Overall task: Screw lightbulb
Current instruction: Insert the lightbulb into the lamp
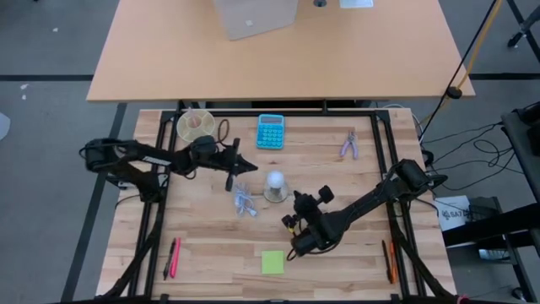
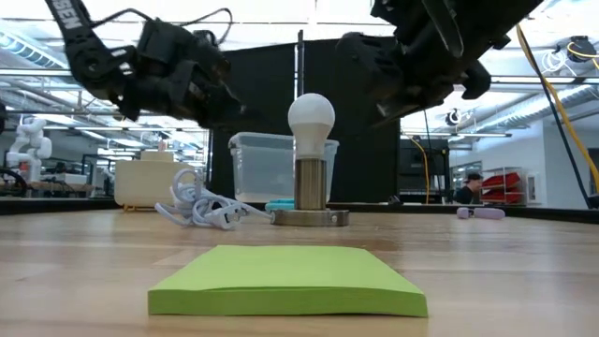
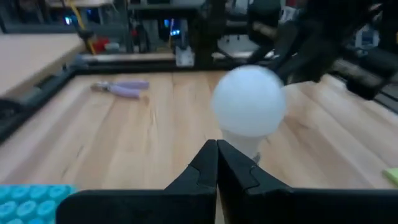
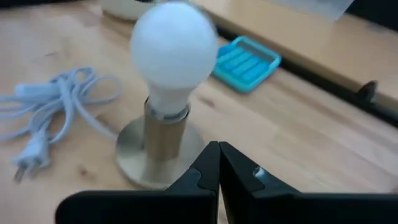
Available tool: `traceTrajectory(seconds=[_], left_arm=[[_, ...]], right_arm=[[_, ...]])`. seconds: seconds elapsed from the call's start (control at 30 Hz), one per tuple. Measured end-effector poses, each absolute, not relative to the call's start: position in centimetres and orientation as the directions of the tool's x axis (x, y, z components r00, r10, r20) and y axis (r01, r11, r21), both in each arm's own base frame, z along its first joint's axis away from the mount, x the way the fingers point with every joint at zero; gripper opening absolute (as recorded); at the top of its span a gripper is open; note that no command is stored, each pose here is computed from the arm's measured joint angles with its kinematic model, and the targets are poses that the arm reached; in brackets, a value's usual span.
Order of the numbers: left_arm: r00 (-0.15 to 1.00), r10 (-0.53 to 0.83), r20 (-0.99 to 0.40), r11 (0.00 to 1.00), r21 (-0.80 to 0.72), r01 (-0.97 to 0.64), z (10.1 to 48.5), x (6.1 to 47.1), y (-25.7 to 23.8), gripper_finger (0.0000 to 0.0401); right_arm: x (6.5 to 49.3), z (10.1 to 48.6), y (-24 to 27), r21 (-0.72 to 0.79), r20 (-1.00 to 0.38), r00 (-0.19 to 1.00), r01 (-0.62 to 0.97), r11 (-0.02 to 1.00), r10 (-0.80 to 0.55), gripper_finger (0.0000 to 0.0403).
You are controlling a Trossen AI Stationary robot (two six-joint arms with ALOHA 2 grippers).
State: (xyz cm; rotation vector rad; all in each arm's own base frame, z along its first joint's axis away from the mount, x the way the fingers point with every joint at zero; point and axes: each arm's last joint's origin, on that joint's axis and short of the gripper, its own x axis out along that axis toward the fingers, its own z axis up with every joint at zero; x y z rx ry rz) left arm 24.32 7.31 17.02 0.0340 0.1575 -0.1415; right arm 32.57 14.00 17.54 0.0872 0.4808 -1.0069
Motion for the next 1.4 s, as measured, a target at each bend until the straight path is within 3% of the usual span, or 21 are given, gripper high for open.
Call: traceTrajectory(seconds=[0.17,0.47,0.9,1.07,1.4], left_arm=[[0.982,-0.166,-0.093,0.985,0.038,0.170,18.5,23.3,5.9,0.0001],[0.986,-0.131,-0.107,0.989,0.060,0.138,18.3,23.9,3.0,0.0000],[0.989,-0.101,-0.109,0.987,0.112,0.113,18.3,24.0,2.1,0.0000],[0.990,-0.090,-0.108,0.988,0.112,0.103,18.3,24.0,2.3,0.0000],[0.992,-0.110,-0.063,0.986,0.116,0.117,19.0,23.9,2.4,0.0000]], right_arm=[[32.2,17.7,13.2,-0.182,-0.378,0.409,0.847,0.500,-0.831,0.0000],[32.1,18.0,11.8,-0.223,-0.271,0.379,0.870,0.440,-0.885,0.0000],[33.1,18.5,12.6,-0.251,-0.259,0.433,0.833,0.493,-0.863,0.0000],[32.3,21.0,14.2,-0.249,-0.214,0.506,0.799,0.548,-0.836,0.0000],[29.3,30.7,15.3,-0.383,-0.221,0.697,0.581,0.718,-0.682,0.0000]])
